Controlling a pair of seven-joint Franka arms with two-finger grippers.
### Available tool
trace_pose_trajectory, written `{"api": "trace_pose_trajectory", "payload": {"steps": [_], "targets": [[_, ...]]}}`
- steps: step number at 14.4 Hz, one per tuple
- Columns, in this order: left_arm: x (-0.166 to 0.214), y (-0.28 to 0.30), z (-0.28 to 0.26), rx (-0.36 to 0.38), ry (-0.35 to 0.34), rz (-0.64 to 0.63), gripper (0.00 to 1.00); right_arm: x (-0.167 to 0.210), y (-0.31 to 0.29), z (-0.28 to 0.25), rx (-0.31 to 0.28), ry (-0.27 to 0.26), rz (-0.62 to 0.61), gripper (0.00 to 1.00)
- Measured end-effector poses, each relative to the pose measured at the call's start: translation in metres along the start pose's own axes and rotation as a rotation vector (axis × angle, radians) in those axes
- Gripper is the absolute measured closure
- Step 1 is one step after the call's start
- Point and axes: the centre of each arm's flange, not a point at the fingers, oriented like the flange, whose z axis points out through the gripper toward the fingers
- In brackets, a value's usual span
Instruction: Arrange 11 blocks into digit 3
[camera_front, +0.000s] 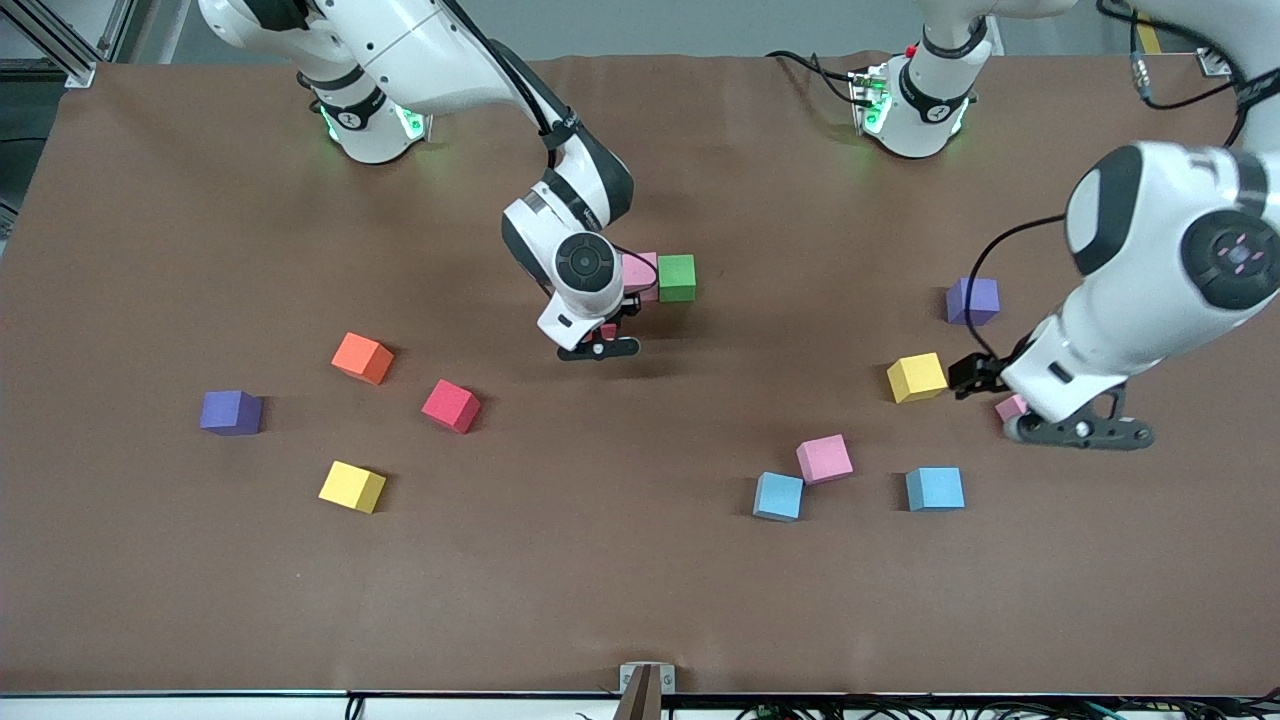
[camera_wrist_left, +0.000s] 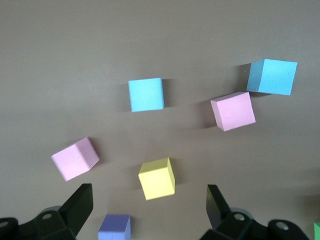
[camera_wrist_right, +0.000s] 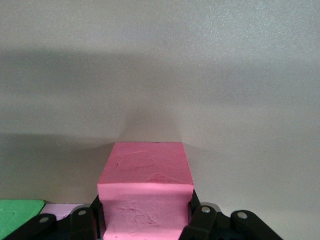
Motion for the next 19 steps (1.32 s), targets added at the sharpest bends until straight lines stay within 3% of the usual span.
{"api": "trace_pose_trajectory", "payload": {"steps": [9,13,19], "targets": [[0.026,0.016,0.012,-0.006,0.024,0.020,0.00,-0.002,-0.001,0.002,-0.003,-0.003,-0.002,0.36],[0.027,0.015,0.008,-0.007,0.031,0.019,0.00,-0.008,-0.001,0.014,-0.018,-0.020,-0.002,0.02],[0.027,0.007,0.001,-0.007,0.042,0.010,0.00,-0.002,-0.008,-0.009,0.014,0.021,0.056,0.00]]}}
